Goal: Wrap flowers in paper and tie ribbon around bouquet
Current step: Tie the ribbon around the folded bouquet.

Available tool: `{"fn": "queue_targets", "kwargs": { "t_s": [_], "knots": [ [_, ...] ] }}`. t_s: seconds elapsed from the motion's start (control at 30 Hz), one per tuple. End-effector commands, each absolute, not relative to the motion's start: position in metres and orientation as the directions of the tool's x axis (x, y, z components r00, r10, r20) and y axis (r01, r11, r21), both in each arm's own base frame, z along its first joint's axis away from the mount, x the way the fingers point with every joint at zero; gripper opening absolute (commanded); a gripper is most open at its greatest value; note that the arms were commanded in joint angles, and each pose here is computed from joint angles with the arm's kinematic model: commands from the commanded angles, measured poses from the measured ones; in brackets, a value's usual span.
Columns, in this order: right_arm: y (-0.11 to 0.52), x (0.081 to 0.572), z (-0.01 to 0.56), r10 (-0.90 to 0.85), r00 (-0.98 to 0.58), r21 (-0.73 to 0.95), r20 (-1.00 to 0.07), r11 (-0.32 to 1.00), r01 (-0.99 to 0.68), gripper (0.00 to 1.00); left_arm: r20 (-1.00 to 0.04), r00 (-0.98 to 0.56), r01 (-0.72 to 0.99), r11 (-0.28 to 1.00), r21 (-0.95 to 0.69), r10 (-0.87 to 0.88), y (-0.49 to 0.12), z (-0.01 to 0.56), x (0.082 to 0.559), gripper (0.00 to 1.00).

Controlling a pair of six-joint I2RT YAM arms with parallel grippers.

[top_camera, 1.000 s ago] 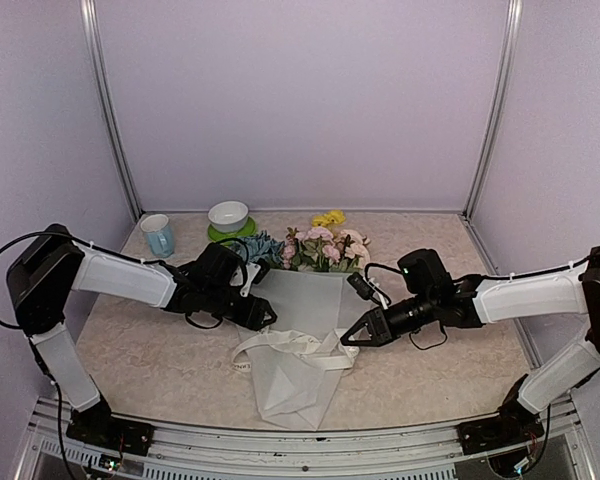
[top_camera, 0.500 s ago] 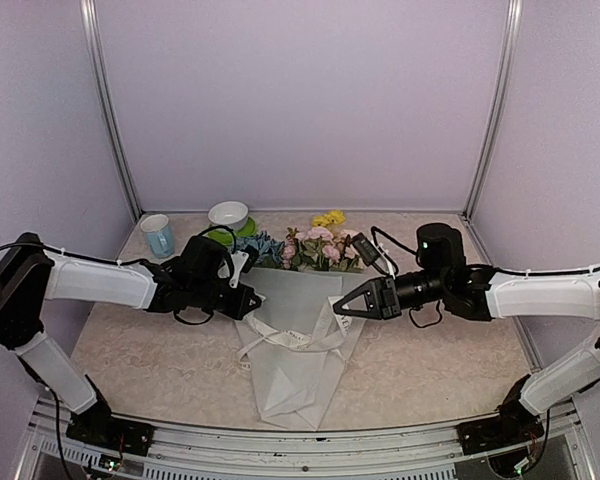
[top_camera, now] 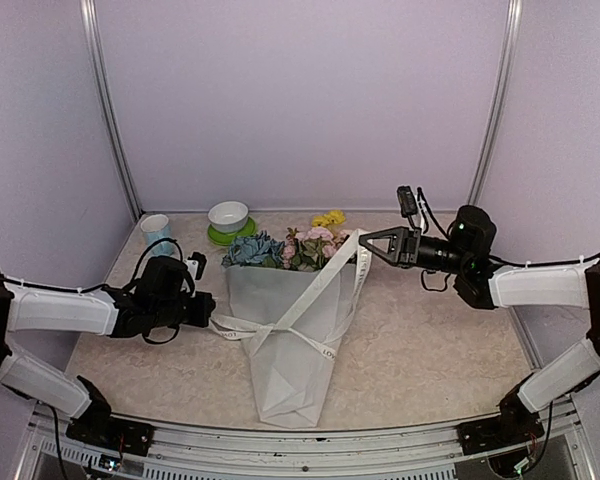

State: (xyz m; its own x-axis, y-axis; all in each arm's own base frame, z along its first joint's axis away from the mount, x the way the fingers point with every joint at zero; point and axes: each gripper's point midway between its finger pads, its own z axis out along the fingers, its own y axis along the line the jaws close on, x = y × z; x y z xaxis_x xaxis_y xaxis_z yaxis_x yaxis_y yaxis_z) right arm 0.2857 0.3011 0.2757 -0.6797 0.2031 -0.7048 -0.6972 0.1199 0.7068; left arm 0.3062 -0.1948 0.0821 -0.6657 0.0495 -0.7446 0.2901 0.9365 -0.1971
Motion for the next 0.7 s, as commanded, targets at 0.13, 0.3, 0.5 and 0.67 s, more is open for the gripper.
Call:
{"fn": "queue_targets", "kwargs": {
  "t_s": [0.13,0.3,0.5,0.67],
  "knots": [
    [0.245,0.335,0.232,0.416,-0.670,0.789,-0.614,0.320,-0.524,0.00,-0.767,-0.636,0.083,0.980,-0.181,-0.088,-0.144,0.078,0.316,0.00],
    [0.181,0.343,0.206,0.547,-0.600,0.809,-0.584,0.453,-0.375,0.00,-0.755,-0.640,0.005,0.981,-0.193,-0.145,-0.118,0.068,0.315,0.00],
    [0.104,0.331,0.153,0.641,-0.549,0.822,-0.536,0.544,-0.168,0.00,-0.749,-0.639,-0.025,0.977,-0.210,-0.177,-0.106,0.062,0.312,0.00],
    [0.064,0.313,0.119,0.693,-0.531,0.835,-0.488,0.548,-0.052,0.00,-0.740,-0.621,-0.098,0.962,-0.256,-0.260,-0.083,0.060,0.317,0.00]
  ]
}}
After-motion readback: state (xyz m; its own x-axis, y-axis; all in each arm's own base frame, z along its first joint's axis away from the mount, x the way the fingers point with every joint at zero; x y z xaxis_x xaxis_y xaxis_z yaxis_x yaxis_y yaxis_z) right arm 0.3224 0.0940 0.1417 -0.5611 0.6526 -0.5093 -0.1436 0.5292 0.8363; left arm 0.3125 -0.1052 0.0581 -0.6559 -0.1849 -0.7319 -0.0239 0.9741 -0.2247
